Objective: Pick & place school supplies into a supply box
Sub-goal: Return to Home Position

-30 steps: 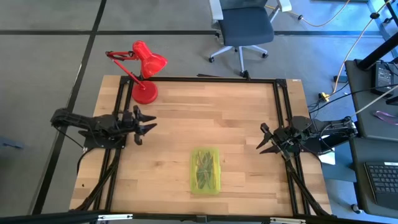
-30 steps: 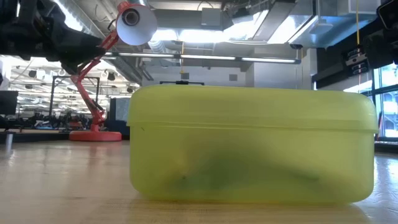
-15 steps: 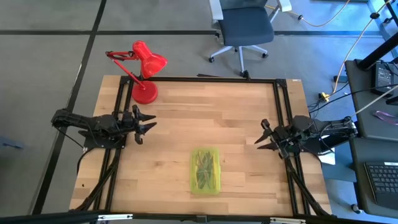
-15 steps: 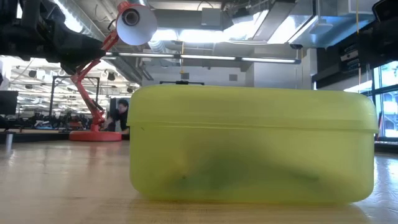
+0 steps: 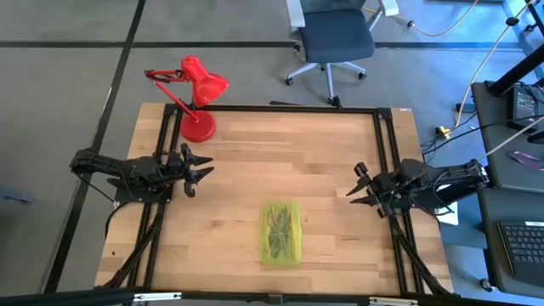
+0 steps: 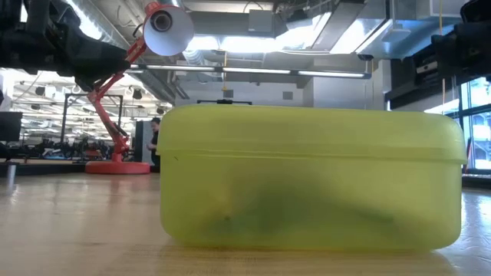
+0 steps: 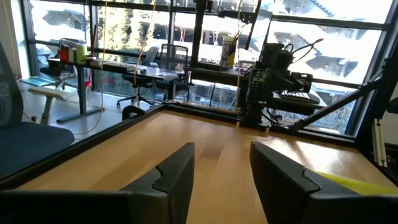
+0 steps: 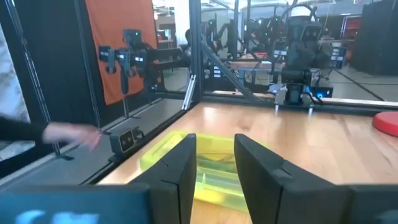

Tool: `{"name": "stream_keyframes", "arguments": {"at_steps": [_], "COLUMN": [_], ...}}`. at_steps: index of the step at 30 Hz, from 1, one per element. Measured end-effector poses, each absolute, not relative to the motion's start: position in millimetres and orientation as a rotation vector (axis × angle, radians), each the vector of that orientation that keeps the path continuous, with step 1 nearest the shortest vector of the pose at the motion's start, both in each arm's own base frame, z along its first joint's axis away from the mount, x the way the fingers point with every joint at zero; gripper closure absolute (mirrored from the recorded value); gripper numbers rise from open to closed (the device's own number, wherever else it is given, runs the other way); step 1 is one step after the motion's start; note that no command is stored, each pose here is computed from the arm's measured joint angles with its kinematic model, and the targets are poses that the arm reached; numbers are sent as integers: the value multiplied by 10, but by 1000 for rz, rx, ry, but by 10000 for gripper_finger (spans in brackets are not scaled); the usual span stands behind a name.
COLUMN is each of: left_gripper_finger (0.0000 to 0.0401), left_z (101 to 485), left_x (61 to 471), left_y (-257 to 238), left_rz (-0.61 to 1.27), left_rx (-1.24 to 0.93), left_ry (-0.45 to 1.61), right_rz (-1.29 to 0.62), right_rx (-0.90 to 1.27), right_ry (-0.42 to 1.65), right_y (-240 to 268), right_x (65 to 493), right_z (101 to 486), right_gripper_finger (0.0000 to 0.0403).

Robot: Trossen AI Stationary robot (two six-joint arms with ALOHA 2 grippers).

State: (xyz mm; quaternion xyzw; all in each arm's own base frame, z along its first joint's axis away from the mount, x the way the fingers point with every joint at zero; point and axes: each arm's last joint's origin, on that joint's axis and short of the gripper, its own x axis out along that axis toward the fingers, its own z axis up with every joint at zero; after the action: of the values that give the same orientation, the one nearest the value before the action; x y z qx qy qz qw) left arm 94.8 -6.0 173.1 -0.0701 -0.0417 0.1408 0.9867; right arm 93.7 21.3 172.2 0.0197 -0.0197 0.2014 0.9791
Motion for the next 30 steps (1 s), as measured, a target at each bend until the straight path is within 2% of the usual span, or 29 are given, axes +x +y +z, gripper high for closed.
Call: {"name": "stream_keyframes", "arguments": {"at_steps": [30], "left_gripper_finger": [253], "left_z": [1731], "left_x": [948], "left_y": [-60], "left_rz": [283], "left_rx": [-141], "left_ry": [-84], "right_rz": [403], "right_rx": [67], "right_ry": [-35], "right_y": [212], "right_x": [938], "right_z": [1723], "right_gripper_finger": [289]}}
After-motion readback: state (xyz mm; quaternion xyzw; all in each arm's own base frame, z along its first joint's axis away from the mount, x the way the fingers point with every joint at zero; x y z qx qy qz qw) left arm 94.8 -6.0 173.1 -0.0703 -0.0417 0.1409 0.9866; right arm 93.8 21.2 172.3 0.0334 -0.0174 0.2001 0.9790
